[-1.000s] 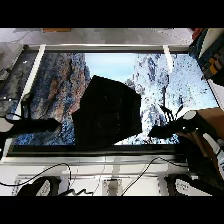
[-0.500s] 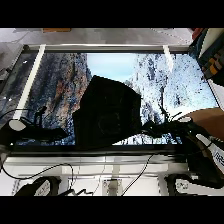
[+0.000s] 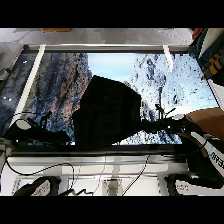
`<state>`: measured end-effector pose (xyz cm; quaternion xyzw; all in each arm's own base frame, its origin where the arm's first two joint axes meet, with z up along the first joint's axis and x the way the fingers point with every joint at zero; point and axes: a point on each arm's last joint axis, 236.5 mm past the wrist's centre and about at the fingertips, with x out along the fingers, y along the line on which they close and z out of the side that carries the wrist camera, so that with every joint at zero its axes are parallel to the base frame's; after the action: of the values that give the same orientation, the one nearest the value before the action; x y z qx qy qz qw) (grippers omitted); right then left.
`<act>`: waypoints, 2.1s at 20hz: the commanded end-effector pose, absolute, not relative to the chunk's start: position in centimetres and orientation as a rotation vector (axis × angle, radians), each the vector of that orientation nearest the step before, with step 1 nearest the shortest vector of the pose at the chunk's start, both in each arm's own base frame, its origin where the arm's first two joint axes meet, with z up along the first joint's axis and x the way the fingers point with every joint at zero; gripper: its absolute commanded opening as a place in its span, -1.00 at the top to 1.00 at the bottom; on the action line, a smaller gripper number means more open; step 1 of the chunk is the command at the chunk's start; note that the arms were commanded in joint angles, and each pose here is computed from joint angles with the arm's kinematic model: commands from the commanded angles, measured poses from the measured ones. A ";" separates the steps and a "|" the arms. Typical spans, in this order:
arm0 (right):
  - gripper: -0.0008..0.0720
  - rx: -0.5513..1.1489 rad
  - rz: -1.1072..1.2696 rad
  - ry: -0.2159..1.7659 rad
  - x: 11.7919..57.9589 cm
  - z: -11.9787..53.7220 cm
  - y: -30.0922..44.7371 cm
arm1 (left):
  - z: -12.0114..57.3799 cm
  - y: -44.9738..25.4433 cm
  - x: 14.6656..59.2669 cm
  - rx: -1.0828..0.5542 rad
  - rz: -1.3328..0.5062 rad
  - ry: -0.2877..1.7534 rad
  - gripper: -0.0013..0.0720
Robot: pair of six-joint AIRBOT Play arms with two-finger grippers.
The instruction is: Fold the clothes and pants, and hang the long-sleeved shirts on hangers.
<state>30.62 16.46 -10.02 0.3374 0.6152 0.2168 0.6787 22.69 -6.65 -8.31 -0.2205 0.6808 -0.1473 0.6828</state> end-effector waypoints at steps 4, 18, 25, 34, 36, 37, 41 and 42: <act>0.90 0.729 0.535 1.394 30.4 -9.3 17.5 | -10.3 -7.0 20.7 -0.504 -0.327 1.567 -0.36; 0.90 0.738 0.567 1.418 29.7 -8.9 17.9 | -12.7 -11.3 21.0 -0.600 -0.402 1.495 0.31; 0.90 0.641 0.761 1.289 30.9 -1.2 19.2 | -4.2 -11.1 28.1 -0.453 -0.545 1.229 0.94; 0.90 0.590 1.004 0.584 27.6 28.9 21.3 | 37.5 -6.9 29.9 -0.056 -0.349 -0.017 0.94; 0.90 0.663 1.029 0.459 24.9 34.0 21.3 | 43.3 -5.4 25.7 -0.047 -0.262 -0.246 0.94; 0.90 0.691 1.013 0.410 24.0 35.6 20.9 | 45.0 -5.1 23.9 -0.043 -0.242 -0.316 0.94; 0.90 0.733 0.865 0.347 24.4 36.7 18.8 | 44.5 -6.0 23.0 -0.039 -0.276 -0.292 0.94; 0.90 0.725 0.807 0.377 25.5 35.5 18.2 | 42.1 -6.8 24.7 -0.056 -0.318 -0.191 0.94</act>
<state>24.80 19.89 34.92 0.3212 0.1916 0.4342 0.8195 24.75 -6.23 42.79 -0.0212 -0.1136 -0.1454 0.9826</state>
